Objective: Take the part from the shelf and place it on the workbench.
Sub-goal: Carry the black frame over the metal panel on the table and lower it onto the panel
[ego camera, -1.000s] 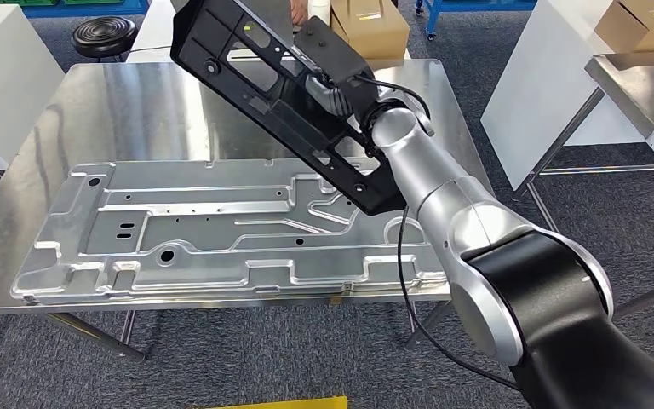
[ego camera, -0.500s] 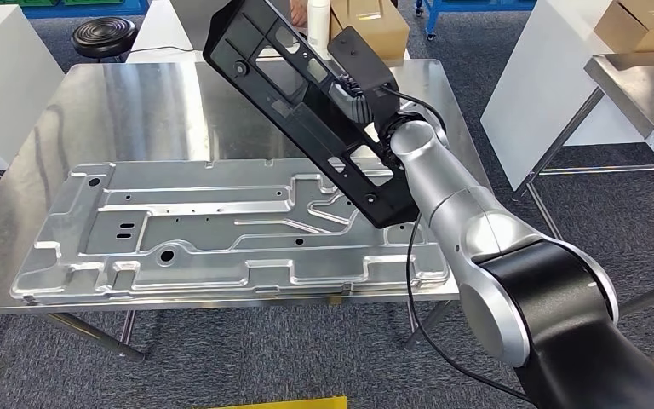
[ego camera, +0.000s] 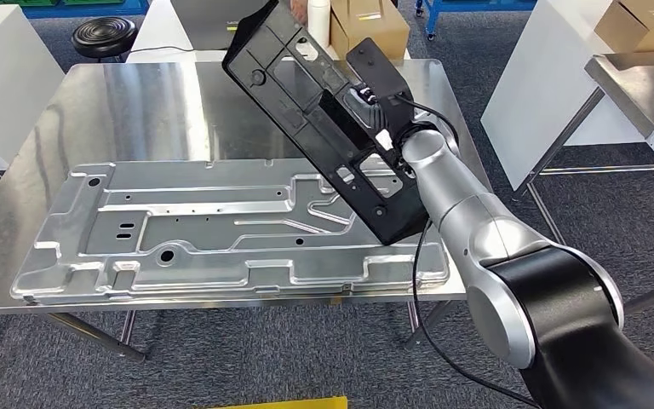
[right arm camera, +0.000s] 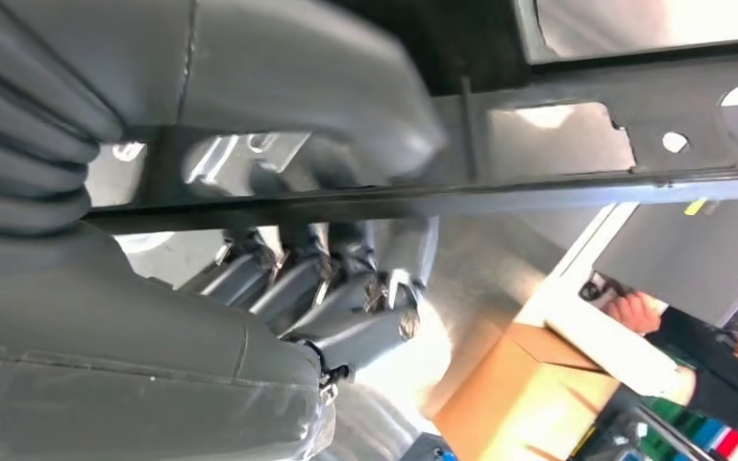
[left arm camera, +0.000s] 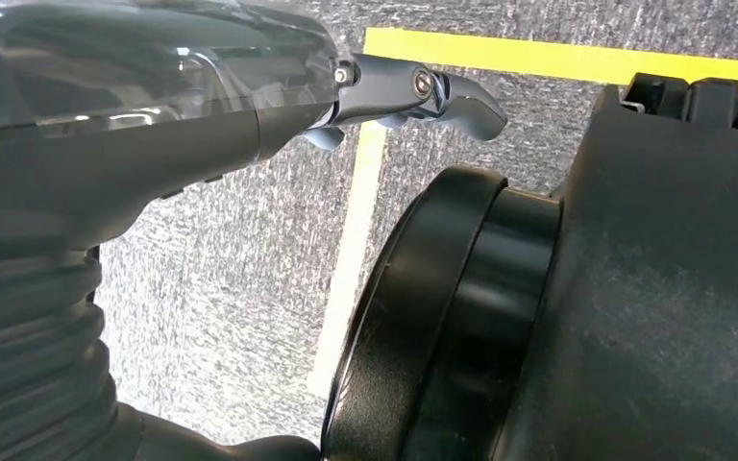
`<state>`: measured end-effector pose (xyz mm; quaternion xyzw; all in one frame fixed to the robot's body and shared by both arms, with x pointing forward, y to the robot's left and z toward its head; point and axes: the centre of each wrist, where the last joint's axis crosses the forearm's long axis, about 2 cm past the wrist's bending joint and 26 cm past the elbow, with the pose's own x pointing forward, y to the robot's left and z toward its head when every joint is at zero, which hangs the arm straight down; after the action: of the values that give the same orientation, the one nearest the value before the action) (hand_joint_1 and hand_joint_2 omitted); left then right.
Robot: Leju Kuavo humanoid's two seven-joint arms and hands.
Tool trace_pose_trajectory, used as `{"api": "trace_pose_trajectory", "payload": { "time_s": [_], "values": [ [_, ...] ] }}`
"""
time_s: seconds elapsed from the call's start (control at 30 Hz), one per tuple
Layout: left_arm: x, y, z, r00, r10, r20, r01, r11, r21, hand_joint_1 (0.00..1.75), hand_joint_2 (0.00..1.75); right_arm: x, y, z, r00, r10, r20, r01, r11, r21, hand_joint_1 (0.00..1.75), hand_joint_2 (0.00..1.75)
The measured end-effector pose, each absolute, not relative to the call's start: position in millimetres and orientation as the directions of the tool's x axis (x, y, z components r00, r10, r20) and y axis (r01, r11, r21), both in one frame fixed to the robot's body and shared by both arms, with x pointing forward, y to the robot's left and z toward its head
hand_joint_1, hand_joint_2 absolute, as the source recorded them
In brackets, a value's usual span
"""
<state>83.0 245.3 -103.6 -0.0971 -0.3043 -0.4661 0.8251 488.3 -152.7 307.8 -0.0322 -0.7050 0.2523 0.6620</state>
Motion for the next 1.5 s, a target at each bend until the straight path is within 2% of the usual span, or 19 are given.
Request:
{"api": "trace_pose_trajectory", "payload": {
  "time_s": [0.87,1.0,1.5],
  "values": [
    [83.1,244.1,-103.5,0.363,-0.714,0.598,0.835,0.535,0.131,0.00,1.75,486.9,-154.2,300.2,-0.083,0.434,0.897,-0.286,0.852,-0.438,0.00,0.00],
    [82.2,244.3,-103.6,0.373,-0.708,0.599,0.829,0.544,0.127,0.00,0.00,486.8,-154.2,299.8,-0.085,0.439,0.894,-0.287,0.849,-0.444,0.00,0.00],
    [78.2,248.2,-104.7,0.411,-0.707,0.576,0.805,0.578,0.135,0.00,0.00,485.7,-150.7,299.2,-0.128,0.481,0.867,-0.310,0.811,-0.496,0.00,0.00]
  ]
}}
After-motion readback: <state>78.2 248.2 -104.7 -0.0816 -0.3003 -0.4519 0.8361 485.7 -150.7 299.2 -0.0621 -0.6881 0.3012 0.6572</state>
